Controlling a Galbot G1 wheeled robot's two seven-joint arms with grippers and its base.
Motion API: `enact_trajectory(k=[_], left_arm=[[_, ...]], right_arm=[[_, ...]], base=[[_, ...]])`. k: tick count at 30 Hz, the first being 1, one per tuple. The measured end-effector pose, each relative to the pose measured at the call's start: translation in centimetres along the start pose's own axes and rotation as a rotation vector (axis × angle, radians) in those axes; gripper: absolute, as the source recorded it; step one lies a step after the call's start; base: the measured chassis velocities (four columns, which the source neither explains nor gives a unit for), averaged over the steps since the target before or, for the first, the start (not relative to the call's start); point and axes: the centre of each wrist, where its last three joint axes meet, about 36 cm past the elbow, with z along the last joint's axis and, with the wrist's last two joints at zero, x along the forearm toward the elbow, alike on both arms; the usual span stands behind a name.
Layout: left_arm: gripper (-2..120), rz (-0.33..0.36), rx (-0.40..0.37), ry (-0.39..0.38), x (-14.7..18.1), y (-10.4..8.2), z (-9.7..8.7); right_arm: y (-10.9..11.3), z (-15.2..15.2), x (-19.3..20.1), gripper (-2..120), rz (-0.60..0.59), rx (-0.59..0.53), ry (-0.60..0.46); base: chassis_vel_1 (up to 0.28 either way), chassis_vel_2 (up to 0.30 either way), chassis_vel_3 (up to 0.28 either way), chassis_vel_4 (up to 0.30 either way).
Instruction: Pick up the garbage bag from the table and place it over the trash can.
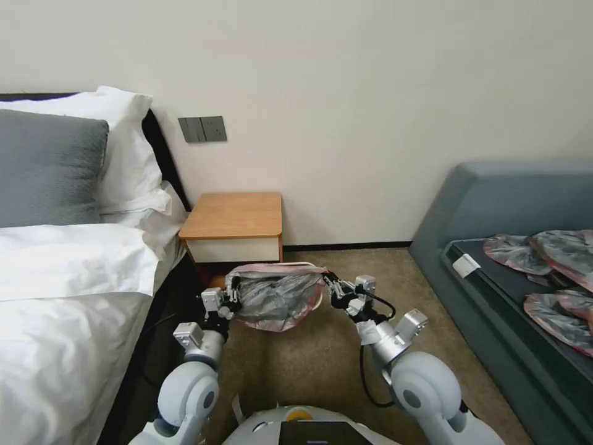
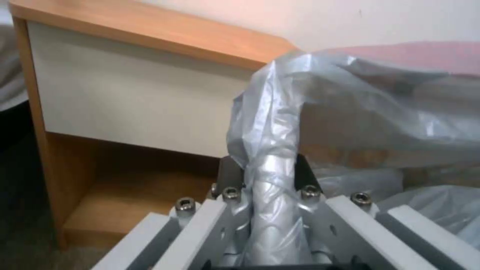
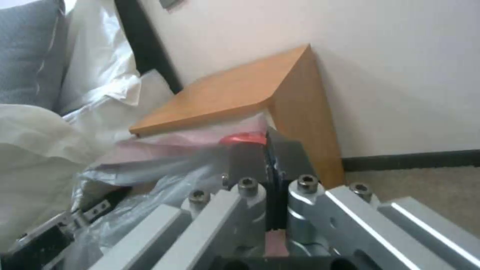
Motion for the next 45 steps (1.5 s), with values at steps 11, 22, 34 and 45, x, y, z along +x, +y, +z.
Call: enact_trajectory(k=[11, 22, 34, 45], left_arm=[[3, 0.047, -0.004, -0.001, 0.2, 0.0, -0.1], [3, 0.108, 0.001, -0.026, 0.1, 0.2, 0.1], [3, 0.147, 0.077, -0.047, -0.3, 1.1, -0.6], [3, 0.127, 0.132, -0.036, -0.9, 1.3, -1.0]], right_arm=[[-2.1, -2.0, -1.6, 0, 0.001, 0.026, -0.012], [-5.6, -3.3, -4.0, 0, 0.029, 0.033, 0.033], [-7.8, -2.9, -4.7, 0, 0.023, -0.05, 0.093], [-7.6, -2.8, -3.2, 21, 0.004, -0.082, 0.106]], base=[[0.0, 0.0, 0.0, 0.0], [0.0, 0.0, 0.0, 0.0], [0.0, 0.0, 0.0, 0.0], [0.0, 0.0, 0.0, 0.0]])
